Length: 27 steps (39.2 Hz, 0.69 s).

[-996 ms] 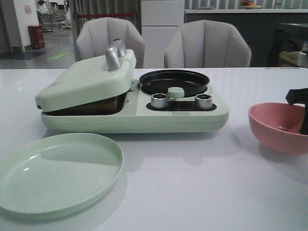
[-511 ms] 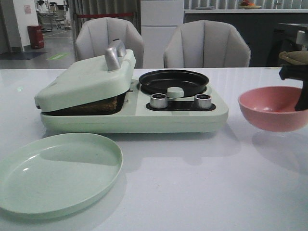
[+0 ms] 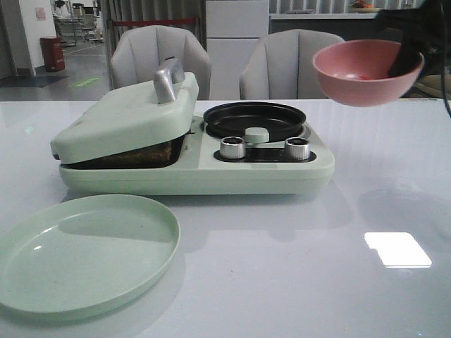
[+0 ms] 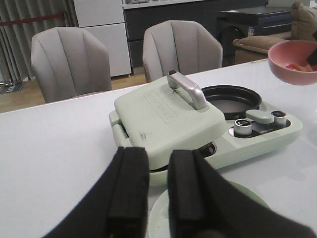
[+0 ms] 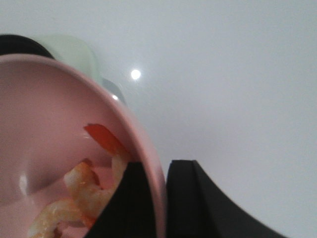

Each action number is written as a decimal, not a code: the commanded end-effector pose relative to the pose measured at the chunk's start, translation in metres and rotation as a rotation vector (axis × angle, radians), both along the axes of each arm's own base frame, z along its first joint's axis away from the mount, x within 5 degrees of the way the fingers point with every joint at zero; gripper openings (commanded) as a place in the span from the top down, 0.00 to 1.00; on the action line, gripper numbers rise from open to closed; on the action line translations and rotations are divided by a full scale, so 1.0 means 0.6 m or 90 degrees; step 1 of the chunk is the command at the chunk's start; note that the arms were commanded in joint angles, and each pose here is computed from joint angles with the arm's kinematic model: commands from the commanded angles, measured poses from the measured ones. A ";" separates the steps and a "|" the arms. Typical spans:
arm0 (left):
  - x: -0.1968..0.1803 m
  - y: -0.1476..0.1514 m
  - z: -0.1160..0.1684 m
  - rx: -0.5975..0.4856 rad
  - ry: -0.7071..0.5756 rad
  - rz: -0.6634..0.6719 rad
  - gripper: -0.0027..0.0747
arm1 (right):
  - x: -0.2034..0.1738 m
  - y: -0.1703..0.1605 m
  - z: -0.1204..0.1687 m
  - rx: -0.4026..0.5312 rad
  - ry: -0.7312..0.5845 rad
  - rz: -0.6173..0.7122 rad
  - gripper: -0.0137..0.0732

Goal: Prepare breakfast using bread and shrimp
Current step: 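Lift the pink bowl over the frying pan and tip out the shrimp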

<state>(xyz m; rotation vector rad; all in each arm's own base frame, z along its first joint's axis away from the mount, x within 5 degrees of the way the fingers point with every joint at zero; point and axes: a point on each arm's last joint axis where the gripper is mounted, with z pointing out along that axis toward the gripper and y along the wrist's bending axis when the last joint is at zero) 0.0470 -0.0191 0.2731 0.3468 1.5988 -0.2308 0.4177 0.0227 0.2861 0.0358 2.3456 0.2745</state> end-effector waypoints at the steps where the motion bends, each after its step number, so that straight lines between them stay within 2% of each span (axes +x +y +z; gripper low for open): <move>1: -0.001 0.001 0.027 -0.031 -0.056 -0.001 0.67 | 0.001 0.027 0.087 0.018 -0.171 -0.008 0.67; 6: -0.001 0.001 0.027 -0.031 -0.056 -0.001 0.67 | 0.010 0.054 0.106 0.048 -0.262 -0.026 0.68; 14: -0.001 0.001 0.027 -0.031 -0.056 -0.001 0.67 | 0.027 0.086 0.127 0.045 -0.430 -0.056 0.68; 19: -0.001 0.001 0.027 -0.031 -0.056 -0.001 0.67 | 0.037 0.103 0.119 0.017 -0.504 -0.054 0.68; 23: -0.001 0.001 0.027 -0.031 -0.056 -0.001 0.67 | 0.041 0.118 0.099 -0.028 -0.572 -0.036 0.68; 27: -0.001 0.001 0.027 -0.031 -0.056 -0.001 0.67 | 0.037 0.134 0.070 -0.086 -0.698 -0.001 0.68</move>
